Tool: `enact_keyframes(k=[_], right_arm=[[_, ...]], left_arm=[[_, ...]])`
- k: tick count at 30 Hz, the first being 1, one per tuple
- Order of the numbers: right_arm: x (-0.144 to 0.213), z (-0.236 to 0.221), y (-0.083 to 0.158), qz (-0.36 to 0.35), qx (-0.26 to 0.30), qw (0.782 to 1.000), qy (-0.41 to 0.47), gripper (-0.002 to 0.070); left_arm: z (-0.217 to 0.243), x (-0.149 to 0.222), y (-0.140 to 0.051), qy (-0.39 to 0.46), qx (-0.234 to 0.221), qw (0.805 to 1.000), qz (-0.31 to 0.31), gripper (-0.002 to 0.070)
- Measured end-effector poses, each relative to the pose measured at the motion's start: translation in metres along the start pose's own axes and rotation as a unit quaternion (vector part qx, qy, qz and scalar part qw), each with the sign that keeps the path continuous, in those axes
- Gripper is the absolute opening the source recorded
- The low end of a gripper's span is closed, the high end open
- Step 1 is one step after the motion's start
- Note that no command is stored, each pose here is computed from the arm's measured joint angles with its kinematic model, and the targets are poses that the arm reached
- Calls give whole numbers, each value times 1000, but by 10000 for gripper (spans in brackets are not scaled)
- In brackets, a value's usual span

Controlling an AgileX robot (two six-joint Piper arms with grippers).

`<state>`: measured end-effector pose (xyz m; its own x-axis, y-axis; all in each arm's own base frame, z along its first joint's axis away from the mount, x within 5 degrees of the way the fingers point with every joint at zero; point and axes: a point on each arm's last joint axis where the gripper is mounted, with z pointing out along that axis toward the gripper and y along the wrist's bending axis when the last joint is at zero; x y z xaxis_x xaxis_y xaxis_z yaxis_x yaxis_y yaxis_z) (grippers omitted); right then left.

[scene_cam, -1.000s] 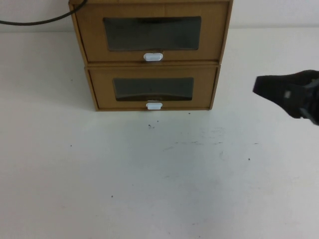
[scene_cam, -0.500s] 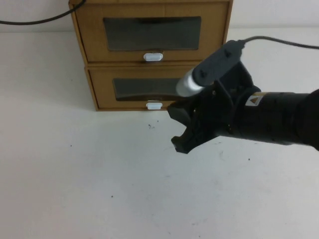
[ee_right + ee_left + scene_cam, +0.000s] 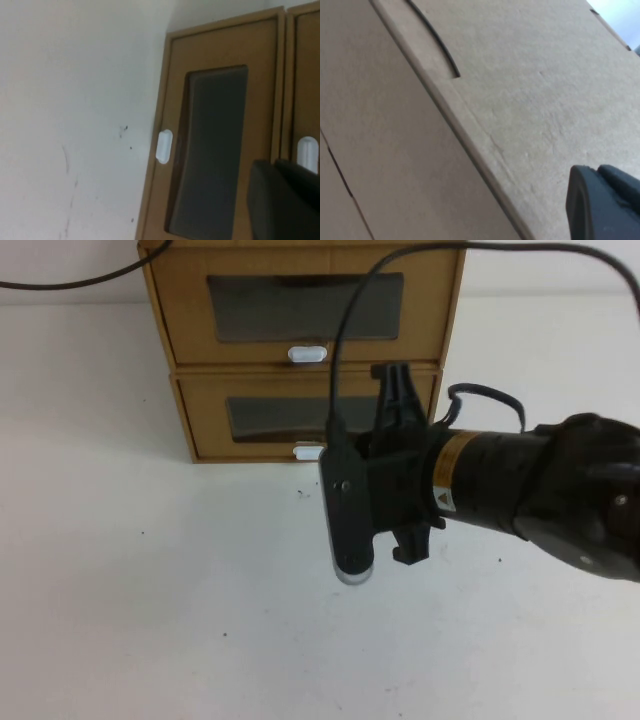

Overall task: Open the shoe box
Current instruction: 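Pull the top drawer of the cardboard box fully open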

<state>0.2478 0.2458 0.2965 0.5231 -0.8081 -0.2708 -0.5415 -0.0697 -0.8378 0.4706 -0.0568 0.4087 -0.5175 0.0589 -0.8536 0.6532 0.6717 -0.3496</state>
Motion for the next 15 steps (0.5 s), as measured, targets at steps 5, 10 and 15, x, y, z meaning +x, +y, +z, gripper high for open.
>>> enact_keyframes(k=[5, 10, 15], right_arm=[[5, 12, -3, -99, -16, 994, 44, -20], [11, 8, -34, -132, 36, 983, 125, -21], [6, -3, -66, -101, 160, 969, 158, -21]], left_arm=[[0, 0, 0, -1, 2, 1000, -1, -6], [0, -1, -1, -4, 6, 1000, -3, -6], [0, -1, -1, -4, 7, 1000, -3, -6]])
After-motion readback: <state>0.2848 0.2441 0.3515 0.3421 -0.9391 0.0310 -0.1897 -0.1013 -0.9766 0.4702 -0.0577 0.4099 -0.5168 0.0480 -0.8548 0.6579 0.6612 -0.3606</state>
